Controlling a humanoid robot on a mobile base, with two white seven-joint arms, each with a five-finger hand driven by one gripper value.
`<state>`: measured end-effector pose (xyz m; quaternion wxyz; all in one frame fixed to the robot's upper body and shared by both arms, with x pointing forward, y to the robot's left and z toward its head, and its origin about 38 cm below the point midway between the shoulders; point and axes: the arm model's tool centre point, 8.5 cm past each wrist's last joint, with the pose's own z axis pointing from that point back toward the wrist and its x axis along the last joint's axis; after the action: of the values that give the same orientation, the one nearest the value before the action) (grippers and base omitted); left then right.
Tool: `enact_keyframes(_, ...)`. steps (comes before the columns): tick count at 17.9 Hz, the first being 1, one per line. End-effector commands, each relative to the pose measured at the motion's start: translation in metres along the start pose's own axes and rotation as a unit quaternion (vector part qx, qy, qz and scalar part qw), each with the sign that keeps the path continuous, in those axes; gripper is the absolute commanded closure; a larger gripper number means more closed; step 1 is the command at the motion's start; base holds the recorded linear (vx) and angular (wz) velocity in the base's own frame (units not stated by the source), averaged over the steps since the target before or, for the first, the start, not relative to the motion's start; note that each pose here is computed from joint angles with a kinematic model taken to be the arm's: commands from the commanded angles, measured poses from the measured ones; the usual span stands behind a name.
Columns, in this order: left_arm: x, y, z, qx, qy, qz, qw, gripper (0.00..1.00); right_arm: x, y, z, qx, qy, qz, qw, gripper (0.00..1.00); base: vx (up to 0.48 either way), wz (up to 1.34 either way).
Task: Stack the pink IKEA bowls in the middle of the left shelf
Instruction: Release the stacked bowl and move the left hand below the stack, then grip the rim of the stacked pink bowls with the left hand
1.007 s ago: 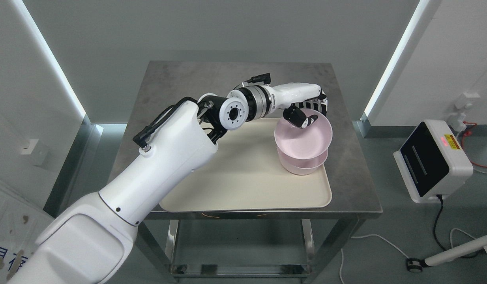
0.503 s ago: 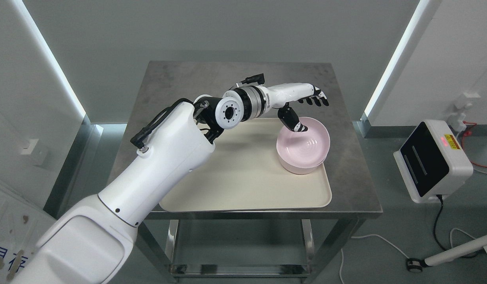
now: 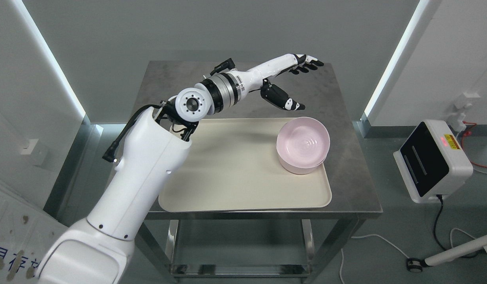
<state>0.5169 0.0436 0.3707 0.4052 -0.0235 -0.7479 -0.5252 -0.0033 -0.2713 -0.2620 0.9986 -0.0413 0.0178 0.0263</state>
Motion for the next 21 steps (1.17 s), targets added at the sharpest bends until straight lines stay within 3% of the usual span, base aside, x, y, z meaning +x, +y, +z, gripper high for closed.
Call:
enact_keyframes(1, 0.013, 0.005, 0.097, 0.115, -0.121, -0.007, 0.986, 0.03, -0.008, -0.011, -0.001, -0.008, -0.002, -0.032, 0.999, 0.00, 0.000, 0.00)
enact_keyframes(4, 0.009, -0.063, 0.088, 0.030, -0.146, -0.025, 0.989, 0.03, -0.008, -0.011, -0.001, -0.007, -0.001, -0.032, 0.999, 0.00, 0.000, 0.00)
enact_keyframes(8, -0.002, -0.118, 0.071, -0.054, -0.074, -0.117, 0.989, 0.03, -0.008, -0.011, -0.001, -0.007, -0.001, -0.032, 0.999, 0.00, 0.000, 0.01)
enact_keyframes(10, -0.011, -0.124, 0.066, -0.079, -0.021, -0.177, 0.981, 0.03, -0.008, -0.011, -0.001, -0.008, -0.002, -0.032, 0.999, 0.00, 0.000, 0.00)
enact_keyframes(13, -0.015, -0.141, 0.062, -0.148, 0.012, -0.222, 0.964, 0.04, -0.008, -0.011, -0.001, -0.008, -0.002, -0.032, 0.999, 0.00, 0.000, 0.00)
enact_keyframes(21, 0.007, -0.105, 0.030, -0.137, 0.058, -0.244, 0.958, 0.08, -0.008, -0.011, -0.001, -0.007, -0.001, -0.032, 0.999, 0.00, 0.000, 0.00)
